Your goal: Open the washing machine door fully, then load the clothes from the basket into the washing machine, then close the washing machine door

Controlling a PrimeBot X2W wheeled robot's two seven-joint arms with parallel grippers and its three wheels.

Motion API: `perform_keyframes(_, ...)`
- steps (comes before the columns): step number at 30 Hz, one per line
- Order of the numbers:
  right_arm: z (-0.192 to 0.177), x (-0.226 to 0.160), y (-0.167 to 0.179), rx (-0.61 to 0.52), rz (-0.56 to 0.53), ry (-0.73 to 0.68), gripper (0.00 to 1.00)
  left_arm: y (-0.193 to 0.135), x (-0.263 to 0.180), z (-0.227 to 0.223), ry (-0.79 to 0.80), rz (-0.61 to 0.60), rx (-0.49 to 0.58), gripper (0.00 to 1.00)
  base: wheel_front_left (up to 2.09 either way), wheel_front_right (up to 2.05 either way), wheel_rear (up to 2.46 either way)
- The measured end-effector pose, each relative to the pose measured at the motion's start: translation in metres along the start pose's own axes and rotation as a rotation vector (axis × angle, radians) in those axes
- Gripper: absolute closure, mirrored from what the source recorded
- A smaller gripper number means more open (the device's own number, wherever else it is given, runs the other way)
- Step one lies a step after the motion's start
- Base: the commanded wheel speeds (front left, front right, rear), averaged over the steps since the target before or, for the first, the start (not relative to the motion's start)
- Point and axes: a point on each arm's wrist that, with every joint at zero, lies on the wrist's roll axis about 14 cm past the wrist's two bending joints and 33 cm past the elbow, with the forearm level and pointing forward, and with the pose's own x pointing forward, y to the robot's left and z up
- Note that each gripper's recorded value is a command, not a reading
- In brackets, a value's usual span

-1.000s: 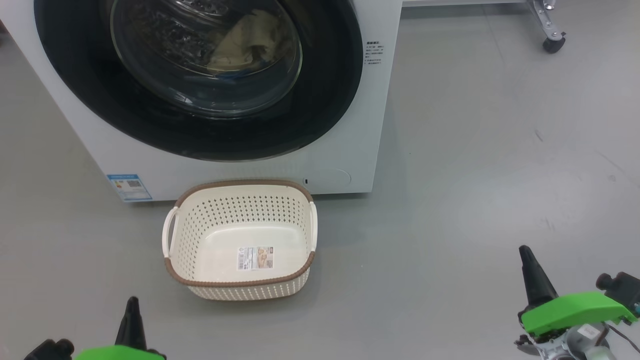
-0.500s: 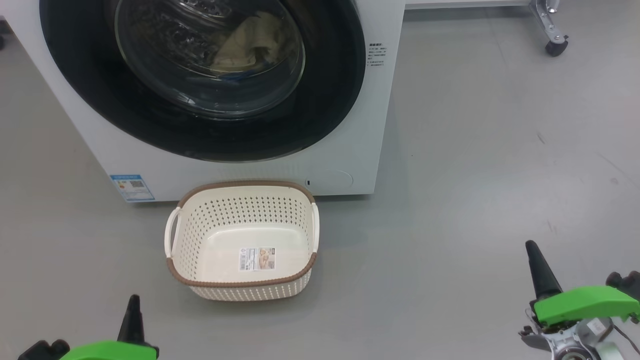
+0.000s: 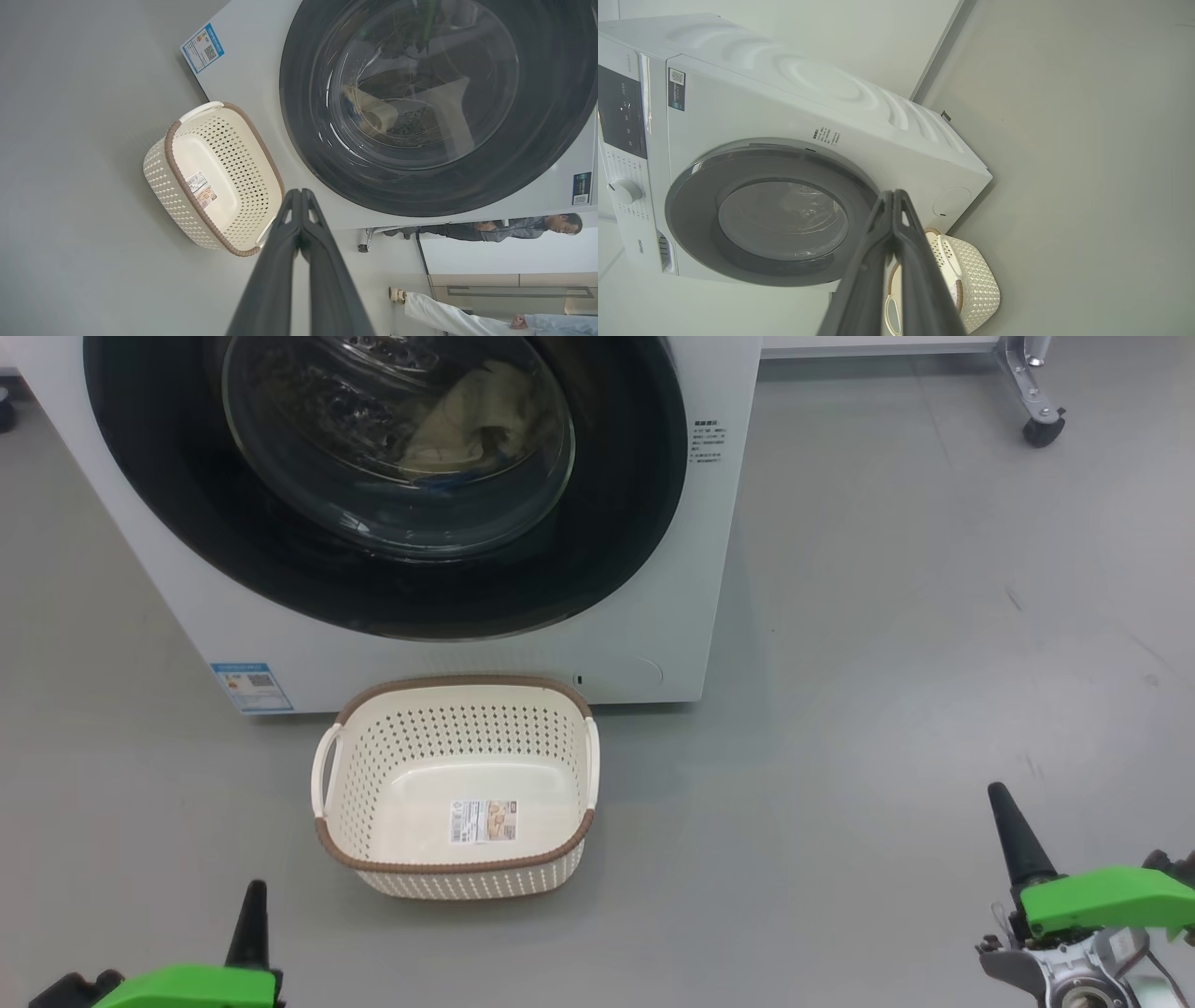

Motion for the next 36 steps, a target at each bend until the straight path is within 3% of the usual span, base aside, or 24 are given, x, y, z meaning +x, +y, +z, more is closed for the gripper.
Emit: perform_keyframes(36, 0.012, 0.009, 0.014, 0.402, 0.048, -0.012, 1.0, -0.014, 0.006, 0.01, 0.009, -0.054, -0.412, 1.0, 0.0, 0.0, 0.0)
